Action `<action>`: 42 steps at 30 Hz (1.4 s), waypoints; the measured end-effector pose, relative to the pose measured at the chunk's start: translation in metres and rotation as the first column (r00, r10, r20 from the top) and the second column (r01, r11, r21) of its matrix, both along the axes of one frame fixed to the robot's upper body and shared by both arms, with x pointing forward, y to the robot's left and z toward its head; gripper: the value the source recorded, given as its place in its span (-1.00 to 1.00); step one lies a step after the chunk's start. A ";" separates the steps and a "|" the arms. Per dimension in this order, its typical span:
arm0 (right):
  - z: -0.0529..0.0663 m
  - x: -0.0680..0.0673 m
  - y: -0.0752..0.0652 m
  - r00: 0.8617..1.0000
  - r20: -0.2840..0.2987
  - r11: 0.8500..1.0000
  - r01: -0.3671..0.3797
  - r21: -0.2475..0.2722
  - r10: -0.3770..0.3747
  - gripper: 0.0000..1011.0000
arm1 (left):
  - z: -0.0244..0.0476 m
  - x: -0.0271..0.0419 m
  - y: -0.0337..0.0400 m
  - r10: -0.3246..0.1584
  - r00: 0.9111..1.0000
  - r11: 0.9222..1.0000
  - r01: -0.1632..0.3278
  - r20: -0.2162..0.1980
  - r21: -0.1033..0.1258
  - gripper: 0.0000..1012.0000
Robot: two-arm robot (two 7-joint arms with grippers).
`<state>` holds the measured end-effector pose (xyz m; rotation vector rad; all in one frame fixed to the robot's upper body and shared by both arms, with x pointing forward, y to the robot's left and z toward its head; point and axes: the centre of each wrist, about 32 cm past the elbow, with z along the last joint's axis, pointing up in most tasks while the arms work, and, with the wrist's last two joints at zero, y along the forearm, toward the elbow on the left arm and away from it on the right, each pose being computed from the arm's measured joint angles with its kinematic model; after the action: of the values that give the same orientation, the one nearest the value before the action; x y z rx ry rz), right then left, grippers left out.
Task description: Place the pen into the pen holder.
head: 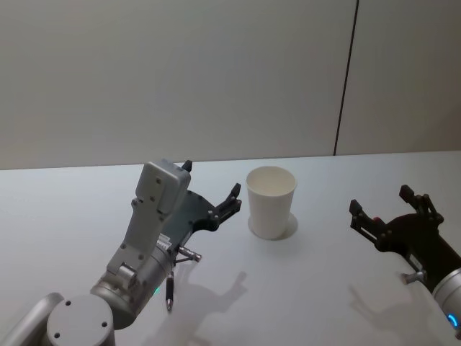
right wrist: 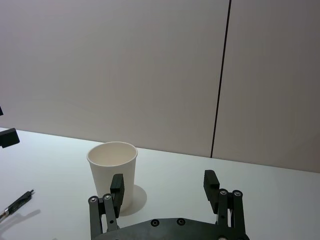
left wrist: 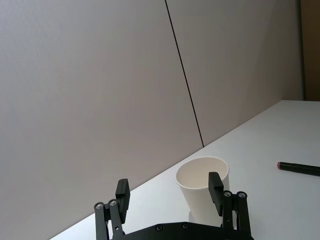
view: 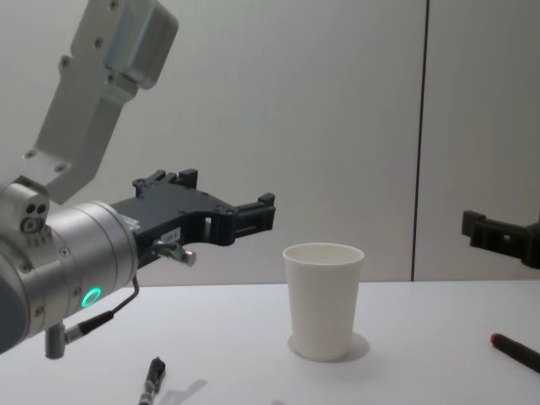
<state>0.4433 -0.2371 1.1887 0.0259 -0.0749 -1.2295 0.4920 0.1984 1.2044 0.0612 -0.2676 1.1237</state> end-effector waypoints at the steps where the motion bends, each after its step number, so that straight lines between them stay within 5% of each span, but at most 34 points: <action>1: 0.000 0.000 0.000 1.000 0.000 1.000 0.000 0.000 0.000 0.98 | 0.0000 0.0000 0.0000 0.000 1.000 1.000 0.000 0.000 0.000 0.98; 42: 0.001 0.000 0.001 1.000 -0.004 1.000 -0.001 0.004 0.001 0.98 | 0.0000 0.0000 0.0000 0.000 1.000 1.000 0.000 0.000 0.000 0.98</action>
<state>0.4431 -0.2366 1.1896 0.0271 -0.0694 -1.2283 0.4920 0.1984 1.2044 0.0612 -0.2675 1.1237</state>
